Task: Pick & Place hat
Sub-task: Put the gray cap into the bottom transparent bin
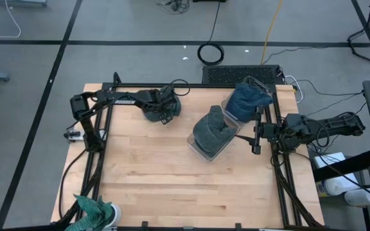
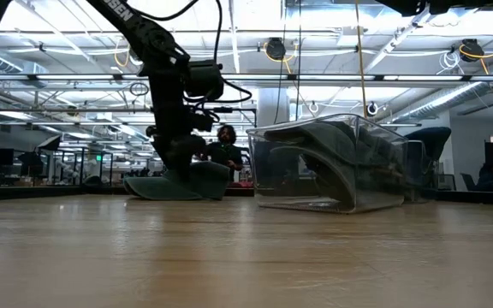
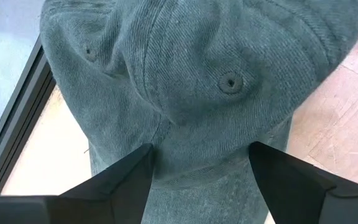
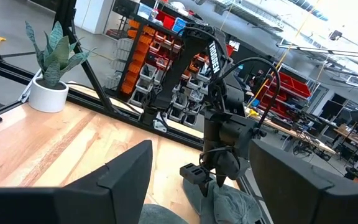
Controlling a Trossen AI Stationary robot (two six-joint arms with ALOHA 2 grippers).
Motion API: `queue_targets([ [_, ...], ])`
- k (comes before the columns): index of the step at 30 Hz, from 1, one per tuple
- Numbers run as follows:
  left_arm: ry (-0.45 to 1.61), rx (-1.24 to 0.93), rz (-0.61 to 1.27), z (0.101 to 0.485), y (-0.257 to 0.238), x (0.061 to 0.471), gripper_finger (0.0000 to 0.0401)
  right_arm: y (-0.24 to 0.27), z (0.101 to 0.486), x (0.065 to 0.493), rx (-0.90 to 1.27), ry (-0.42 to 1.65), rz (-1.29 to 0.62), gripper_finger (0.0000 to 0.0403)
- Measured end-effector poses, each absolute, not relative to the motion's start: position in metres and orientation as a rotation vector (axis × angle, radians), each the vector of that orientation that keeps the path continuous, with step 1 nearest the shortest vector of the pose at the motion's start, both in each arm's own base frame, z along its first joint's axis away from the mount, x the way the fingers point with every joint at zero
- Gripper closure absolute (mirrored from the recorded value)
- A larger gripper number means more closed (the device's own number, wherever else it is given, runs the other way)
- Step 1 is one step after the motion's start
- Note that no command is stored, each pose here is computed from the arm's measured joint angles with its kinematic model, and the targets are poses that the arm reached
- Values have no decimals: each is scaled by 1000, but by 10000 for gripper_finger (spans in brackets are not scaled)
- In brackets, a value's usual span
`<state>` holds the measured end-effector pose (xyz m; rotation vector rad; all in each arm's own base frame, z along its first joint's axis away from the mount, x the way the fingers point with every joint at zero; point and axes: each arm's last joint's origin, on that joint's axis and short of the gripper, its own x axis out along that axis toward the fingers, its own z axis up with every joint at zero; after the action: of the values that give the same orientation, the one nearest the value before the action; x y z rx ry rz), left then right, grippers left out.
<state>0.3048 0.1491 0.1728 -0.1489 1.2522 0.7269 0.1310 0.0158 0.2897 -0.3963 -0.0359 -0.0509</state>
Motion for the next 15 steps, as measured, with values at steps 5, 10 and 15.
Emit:
queue_targets([
  [5,1252,-148,727,173,149,305,152,16,290,131,-397,-34,-51,149],
  [10,1252,-148,726,173,149,305,180,16,290,131,-397,-34,-51,149],
  [15,1252,-148,726,173,149,305,218,16,290,131,-397,-34,-51,149],
])
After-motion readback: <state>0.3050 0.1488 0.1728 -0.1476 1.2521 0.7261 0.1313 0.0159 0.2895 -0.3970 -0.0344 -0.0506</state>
